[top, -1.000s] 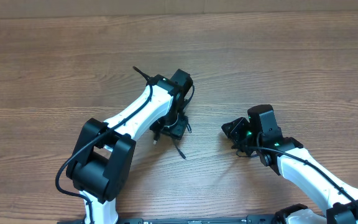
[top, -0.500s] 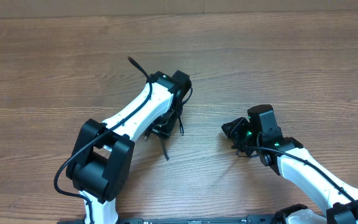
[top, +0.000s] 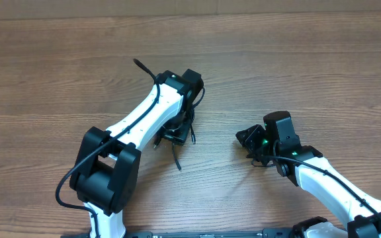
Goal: Untangle cables
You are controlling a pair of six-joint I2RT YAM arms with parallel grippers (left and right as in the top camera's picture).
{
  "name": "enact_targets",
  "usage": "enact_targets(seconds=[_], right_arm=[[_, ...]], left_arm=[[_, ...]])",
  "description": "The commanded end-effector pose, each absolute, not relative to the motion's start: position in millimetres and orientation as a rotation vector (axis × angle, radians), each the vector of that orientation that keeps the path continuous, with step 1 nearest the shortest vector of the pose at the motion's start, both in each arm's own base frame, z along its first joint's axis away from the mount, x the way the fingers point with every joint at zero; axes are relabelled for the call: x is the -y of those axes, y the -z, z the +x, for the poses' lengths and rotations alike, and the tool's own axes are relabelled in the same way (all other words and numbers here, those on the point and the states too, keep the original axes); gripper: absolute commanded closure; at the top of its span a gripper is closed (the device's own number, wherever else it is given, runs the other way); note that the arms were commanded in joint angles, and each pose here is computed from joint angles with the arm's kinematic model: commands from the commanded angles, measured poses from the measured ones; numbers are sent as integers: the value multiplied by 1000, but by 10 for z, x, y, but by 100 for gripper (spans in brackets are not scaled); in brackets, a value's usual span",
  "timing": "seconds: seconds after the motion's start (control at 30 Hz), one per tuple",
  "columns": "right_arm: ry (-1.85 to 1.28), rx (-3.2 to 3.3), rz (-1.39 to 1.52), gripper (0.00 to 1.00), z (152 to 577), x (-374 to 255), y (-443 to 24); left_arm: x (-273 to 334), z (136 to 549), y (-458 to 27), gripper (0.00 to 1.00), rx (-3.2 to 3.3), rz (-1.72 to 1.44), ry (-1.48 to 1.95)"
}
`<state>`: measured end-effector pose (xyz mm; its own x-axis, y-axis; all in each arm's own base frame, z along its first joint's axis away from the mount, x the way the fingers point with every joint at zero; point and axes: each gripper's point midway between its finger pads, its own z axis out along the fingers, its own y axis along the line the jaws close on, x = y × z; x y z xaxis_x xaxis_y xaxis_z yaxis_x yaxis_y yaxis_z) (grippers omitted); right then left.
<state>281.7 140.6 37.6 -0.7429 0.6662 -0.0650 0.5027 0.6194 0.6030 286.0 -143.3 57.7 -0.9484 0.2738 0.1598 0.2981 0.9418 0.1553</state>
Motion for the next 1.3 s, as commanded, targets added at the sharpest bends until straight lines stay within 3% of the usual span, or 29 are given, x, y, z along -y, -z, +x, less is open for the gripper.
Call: enact_targets(seconds=[0.0, 0.03, 0.07, 0.23, 0.4, 0.63, 0.73, 0.8, 0.97, 1.17, 1.27], right_arm=[[-831, -2542, 938, 64, 2876, -1426, -435], [-831, -2543, 938, 65, 2875, -1425, -434], [-831, -2543, 938, 64, 2875, -1425, -434], [-830, -2544, 934, 65, 2875, -1425, -434], [-831, -2544, 934, 64, 2876, -1426, -435], [-830, -2543, 934, 64, 2877, -1425, -435], [-831, -2543, 934, 64, 2877, -1426, -435], [-831, -2543, 934, 64, 2877, -1426, -435], [-831, -2543, 934, 64, 2877, -1426, -436], [-837, -2535, 929, 64, 2893, -1431, -448], [-835, -2537, 929, 64, 2890, -1430, -445]], left_arm=[[1715, 2776, -648, 53, 2963, -287, 38], [1722, 2740, -647, 63, 2959, -236, 52], [1718, 2714, -648, 64, 2951, -233, 60], [1696, 2559, -582, 65, 2909, -223, 105], [1609, 2477, -298, 60, 2923, -194, 181], [1588, 2487, -54, 64, 2963, -171, 162], [1630, 2550, -36, 78, 2992, -172, 139], [1640, 2565, -39, 96, 2996, -181, 134], [1659, 2549, -270, 96, 2932, -355, 119], [1616, 2878, -776, 96, 2988, -510, 243], [1473, 3068, -916, 89, 3040, -544, 420]])
